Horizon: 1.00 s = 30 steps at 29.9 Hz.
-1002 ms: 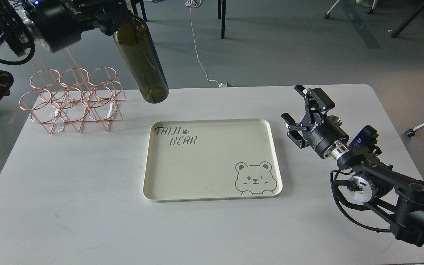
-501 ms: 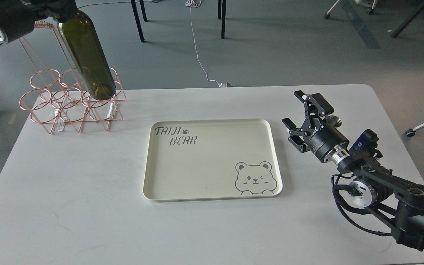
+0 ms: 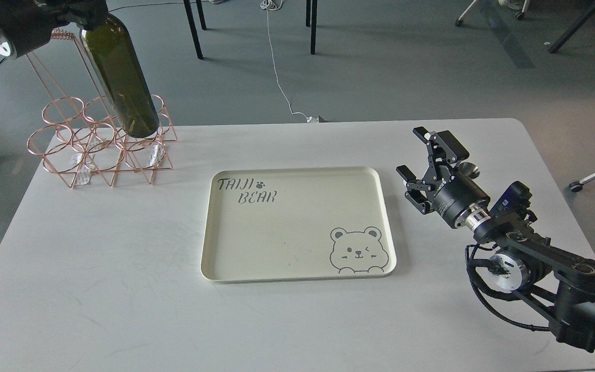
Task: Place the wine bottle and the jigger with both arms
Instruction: 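Carry the bottle with the left gripper over the copper wine rack, then lower the bottle upright into a slot of the wine rack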
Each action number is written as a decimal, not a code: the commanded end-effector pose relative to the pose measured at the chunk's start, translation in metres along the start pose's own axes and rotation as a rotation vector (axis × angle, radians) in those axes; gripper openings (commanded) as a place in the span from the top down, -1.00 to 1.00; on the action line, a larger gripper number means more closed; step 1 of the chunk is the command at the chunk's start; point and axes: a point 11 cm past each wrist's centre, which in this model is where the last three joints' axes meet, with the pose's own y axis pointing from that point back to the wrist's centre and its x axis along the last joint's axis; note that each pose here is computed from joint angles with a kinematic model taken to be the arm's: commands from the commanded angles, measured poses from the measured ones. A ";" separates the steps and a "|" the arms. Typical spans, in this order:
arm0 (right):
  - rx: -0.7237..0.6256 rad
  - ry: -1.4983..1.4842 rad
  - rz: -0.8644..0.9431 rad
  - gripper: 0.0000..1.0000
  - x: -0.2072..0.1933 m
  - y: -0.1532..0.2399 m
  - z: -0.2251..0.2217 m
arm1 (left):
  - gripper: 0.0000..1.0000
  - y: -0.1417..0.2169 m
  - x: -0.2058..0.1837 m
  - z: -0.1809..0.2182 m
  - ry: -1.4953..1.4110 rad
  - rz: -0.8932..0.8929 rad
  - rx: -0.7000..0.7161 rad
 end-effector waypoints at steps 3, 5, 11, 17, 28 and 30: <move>0.000 0.001 0.001 -0.97 0.000 0.000 0.000 | 0.69 0.001 -0.001 -0.001 -0.004 -0.005 0.002; 0.000 0.003 0.005 -0.97 0.001 0.000 0.000 | 0.69 0.001 0.000 -0.001 -0.005 -0.005 0.004; 0.000 0.003 0.005 -0.97 0.001 0.000 0.000 | 0.69 0.002 -0.001 -0.002 -0.009 -0.008 0.006; 0.000 0.003 0.005 -0.97 0.001 0.000 0.000 | 0.69 0.001 -0.007 0.000 -0.015 -0.028 0.002; 0.000 0.003 0.005 -0.97 0.001 0.000 0.000 | 0.68 -0.002 -0.014 0.004 -0.013 -0.047 -0.011; 0.000 0.003 0.007 -0.97 0.001 0.000 0.000 | 0.68 -0.003 -0.016 0.004 -0.014 -0.046 -0.011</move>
